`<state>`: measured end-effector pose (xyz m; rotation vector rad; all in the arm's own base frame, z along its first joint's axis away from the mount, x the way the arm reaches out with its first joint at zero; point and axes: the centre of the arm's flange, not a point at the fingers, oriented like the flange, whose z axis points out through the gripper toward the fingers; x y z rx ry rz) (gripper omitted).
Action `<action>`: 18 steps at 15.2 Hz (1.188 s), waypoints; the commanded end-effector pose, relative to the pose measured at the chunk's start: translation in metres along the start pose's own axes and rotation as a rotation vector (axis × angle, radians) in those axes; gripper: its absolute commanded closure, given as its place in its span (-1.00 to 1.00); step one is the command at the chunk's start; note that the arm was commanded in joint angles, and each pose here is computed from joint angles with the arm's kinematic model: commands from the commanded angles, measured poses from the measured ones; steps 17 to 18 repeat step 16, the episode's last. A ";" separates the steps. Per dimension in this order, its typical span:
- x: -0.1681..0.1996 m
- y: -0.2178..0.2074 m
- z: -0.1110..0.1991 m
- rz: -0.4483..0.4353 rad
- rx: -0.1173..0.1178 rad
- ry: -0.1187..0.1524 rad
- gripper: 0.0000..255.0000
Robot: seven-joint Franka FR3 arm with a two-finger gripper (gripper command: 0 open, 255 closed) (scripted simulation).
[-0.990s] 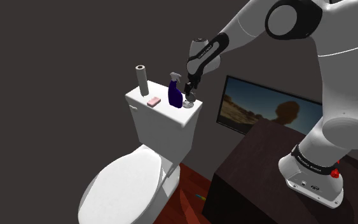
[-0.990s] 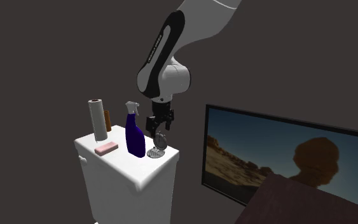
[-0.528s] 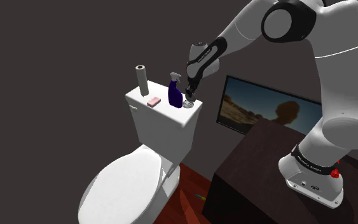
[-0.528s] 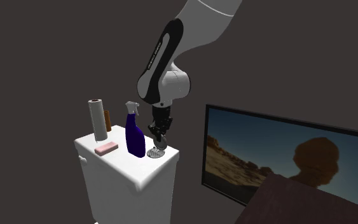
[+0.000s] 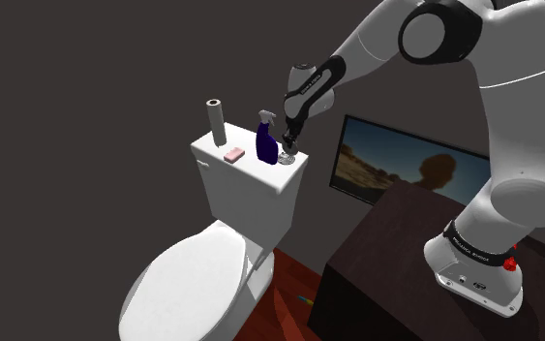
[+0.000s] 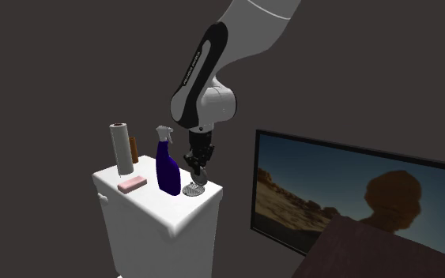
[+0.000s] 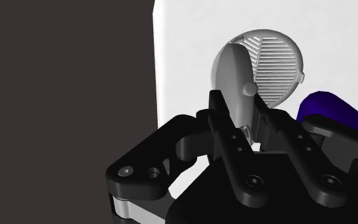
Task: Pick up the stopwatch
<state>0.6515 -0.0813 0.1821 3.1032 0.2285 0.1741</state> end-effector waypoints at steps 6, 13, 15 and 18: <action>0.003 0.002 -0.033 0.000 0.000 0.000 1.00; 0.008 0.003 -0.070 0.000 0.000 0.000 1.00; 0.008 0.003 -0.076 0.000 0.000 0.000 1.00; 0.008 0.003 -0.076 0.000 0.000 0.000 1.00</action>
